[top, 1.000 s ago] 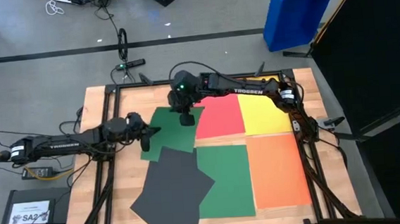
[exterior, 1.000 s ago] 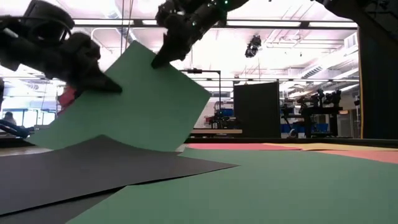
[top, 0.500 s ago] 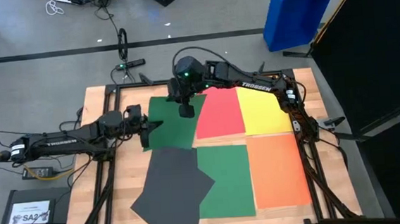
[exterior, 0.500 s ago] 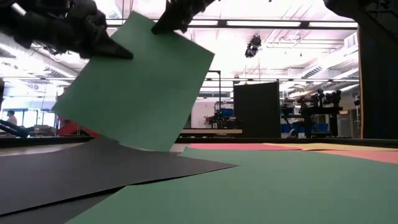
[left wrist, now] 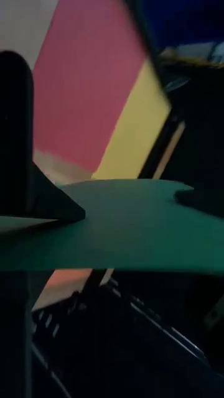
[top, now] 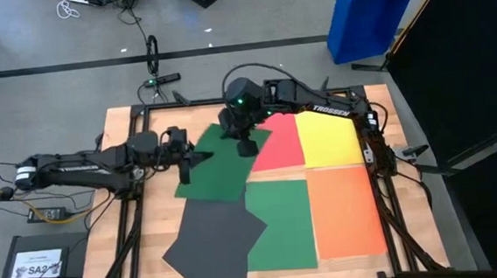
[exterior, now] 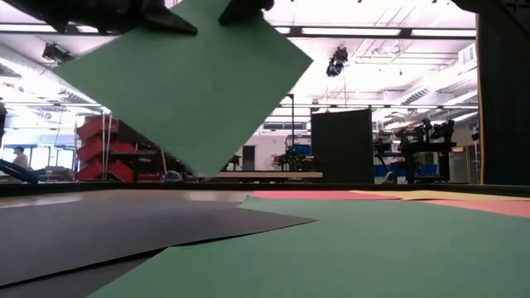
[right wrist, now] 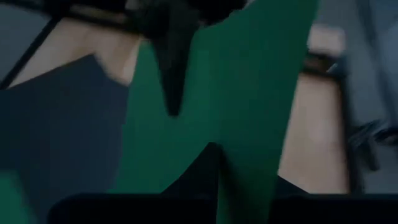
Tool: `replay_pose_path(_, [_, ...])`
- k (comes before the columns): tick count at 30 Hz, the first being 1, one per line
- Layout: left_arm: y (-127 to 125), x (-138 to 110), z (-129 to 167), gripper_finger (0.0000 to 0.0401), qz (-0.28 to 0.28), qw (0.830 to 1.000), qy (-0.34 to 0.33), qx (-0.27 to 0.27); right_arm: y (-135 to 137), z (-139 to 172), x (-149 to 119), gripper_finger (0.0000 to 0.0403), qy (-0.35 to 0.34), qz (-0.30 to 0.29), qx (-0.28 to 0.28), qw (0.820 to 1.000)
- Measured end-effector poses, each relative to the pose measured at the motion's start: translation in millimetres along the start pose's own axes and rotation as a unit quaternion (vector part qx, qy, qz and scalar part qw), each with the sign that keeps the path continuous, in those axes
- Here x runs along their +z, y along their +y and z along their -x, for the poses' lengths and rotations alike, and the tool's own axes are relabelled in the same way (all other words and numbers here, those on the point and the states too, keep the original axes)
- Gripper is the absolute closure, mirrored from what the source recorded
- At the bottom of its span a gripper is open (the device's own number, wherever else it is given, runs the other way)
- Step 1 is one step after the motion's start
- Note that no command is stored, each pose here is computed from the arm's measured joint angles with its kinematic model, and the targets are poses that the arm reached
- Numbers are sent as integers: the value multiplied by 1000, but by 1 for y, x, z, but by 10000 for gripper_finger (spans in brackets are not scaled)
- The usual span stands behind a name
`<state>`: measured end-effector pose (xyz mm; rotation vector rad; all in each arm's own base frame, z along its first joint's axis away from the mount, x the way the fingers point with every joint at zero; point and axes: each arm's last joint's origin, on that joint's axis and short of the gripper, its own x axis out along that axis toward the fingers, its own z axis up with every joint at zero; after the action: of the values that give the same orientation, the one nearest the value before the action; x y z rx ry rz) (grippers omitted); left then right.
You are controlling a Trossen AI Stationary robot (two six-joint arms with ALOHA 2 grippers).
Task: Organize paper
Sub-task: Stack the green colored paper on top of the green colored papers
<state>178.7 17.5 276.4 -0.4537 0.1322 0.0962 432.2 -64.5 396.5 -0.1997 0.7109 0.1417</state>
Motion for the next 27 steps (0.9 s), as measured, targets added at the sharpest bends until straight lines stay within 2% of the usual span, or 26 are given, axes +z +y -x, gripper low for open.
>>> replay_pose_path(5, [-17, -14, -21, 401, 51, 998, 13, -18, 10, 4, -12, 403, 66, -28, 50, 996])
replay_pose_path(8, [-32, -27, -32, 401, 66, 998, 13, -12, 17, 4, -18, 403, 99, -33, 67, 992])
replay_pose_path(16, [-72, -60, -48, 401, 98, 995, -20, -10, 37, 1, -14, 403, 97, -37, 128, 986])
replay_pose_path(27, [-91, -116, -72, 401, 149, 988, -7, 25, 57, -55, -48, 403, 141, -74, 178, 971])
